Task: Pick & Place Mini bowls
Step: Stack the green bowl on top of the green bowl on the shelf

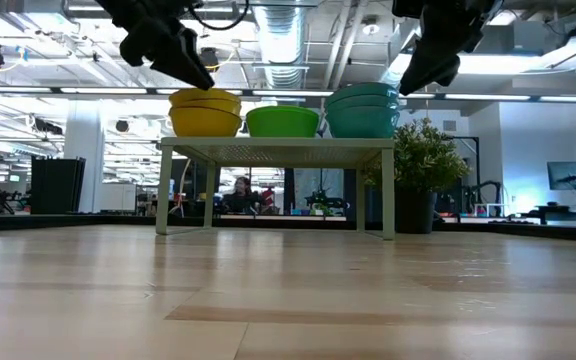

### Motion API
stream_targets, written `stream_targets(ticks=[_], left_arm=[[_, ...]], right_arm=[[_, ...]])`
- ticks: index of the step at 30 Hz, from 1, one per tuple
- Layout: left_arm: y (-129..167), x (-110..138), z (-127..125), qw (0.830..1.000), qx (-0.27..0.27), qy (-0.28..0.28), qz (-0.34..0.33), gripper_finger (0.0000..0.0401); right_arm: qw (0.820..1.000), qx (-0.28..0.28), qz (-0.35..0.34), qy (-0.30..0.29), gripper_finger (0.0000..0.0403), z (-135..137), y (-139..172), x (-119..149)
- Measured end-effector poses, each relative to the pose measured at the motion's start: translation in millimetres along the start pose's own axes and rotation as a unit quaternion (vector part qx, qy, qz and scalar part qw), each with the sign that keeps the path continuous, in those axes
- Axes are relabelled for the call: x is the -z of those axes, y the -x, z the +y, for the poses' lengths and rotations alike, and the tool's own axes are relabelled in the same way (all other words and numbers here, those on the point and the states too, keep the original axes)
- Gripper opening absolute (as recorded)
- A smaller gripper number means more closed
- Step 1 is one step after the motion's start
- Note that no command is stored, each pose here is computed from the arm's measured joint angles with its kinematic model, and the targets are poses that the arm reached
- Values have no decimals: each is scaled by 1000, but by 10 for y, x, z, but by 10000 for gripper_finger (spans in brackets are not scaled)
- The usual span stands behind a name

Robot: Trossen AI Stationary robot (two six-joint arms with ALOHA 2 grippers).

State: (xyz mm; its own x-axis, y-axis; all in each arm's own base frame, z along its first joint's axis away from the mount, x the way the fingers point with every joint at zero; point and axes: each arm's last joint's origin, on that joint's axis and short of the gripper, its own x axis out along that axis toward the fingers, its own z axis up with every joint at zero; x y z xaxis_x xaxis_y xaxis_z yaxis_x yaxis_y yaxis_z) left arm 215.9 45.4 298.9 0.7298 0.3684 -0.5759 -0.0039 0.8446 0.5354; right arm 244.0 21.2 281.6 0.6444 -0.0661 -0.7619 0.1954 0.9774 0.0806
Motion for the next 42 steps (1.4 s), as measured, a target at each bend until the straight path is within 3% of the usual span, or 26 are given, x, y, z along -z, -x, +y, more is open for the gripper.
stream_targets(ticks=[7, 13, 20, 23, 28, 33, 42], left_arm=[[94, -202, -232, 998, -15, -33, -42, 149], [217, -372, -481, 993, 40, -13, -110, 142], [306, -429, -715, 986, 89, -4, -142, 135], [294, -406, -794, 984, 98, 0, -149, 131], [229, -320, -893, 984, 105, -5, -144, 125], [180, -266, -937, 984, 104, -4, -145, 120], [174, -284, -937, 982, 98, 5, -163, 118]], right_arm=[[1000, -6, -16, -10, 93, 12, 1, -31], [998, -15, -57, -15, 93, 16, 5, -114], [997, -22, -72, -29, 93, 34, -9, -148], [997, -26, -45, -56, 93, 51, -12, -94], [992, -51, 65, -93, 93, 145, 10, 125], [979, -34, 140, -141, 93, 302, 74, 330], [951, 16, 215, -219, 113, 460, 140, 622]])
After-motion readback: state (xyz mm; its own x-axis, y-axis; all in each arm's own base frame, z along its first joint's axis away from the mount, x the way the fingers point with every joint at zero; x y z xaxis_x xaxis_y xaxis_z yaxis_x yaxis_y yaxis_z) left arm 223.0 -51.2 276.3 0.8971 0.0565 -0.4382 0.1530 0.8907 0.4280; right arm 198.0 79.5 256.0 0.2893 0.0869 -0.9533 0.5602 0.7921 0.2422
